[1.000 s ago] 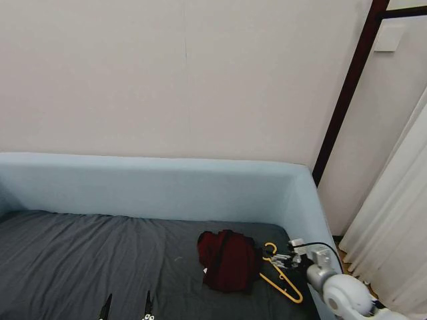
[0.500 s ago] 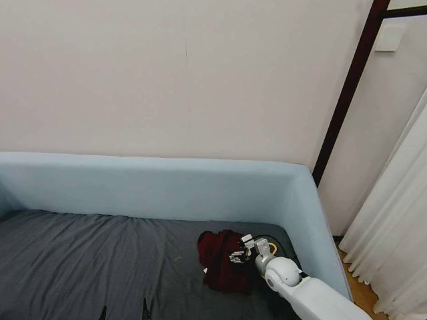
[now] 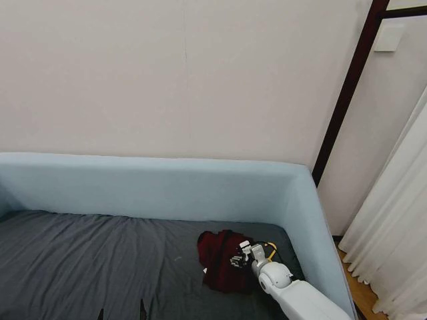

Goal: Pick up the clothes from the sofa and hang them on the clothes hanger.

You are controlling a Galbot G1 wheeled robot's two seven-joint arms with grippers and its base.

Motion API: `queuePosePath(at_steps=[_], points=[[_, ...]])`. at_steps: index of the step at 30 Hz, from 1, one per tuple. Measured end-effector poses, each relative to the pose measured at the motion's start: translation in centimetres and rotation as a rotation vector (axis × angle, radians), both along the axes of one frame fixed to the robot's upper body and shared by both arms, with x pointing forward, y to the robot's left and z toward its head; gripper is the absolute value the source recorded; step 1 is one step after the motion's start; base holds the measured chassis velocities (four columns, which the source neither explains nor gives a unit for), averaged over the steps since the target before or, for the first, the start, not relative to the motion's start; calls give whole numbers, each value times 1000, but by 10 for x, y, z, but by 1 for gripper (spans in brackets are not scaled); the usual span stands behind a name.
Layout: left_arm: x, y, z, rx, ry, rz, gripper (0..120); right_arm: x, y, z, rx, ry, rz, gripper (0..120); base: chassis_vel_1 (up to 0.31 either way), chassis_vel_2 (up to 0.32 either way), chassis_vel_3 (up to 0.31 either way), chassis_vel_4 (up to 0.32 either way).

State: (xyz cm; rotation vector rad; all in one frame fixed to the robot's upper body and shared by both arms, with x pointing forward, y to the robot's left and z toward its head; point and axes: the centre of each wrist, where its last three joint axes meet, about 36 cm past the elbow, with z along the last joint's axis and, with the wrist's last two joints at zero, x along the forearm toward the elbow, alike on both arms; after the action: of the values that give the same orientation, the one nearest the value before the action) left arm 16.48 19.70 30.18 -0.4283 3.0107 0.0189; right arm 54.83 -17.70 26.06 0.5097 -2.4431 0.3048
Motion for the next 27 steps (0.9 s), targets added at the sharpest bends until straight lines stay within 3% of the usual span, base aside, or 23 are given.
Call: queuePosePath(at_steps=[8, 11, 15, 21, 27], points=[[4, 8, 1, -2, -11, 18, 100, -2, -5, -3, -15, -29, 0, 29, 0, 0, 0, 0], [4, 7, 0, -4, -10, 16, 100, -3, -7, 0, -20, -42, 8, 23, 0, 0, 0, 0], [3, 1, -4, -11, 2, 4, 100, -13, -10, 10, -38, -88, 44, 4, 0, 0, 0, 0], [7, 3, -7, -5, 2, 1, 100, -26, -13, 34, -71, -229, 121, 0, 0, 0, 0, 0], [10, 6, -7, -4, -2, -4, 100, -30, -16, 60, -10, -243, 113, 0, 0, 0, 0, 0]])
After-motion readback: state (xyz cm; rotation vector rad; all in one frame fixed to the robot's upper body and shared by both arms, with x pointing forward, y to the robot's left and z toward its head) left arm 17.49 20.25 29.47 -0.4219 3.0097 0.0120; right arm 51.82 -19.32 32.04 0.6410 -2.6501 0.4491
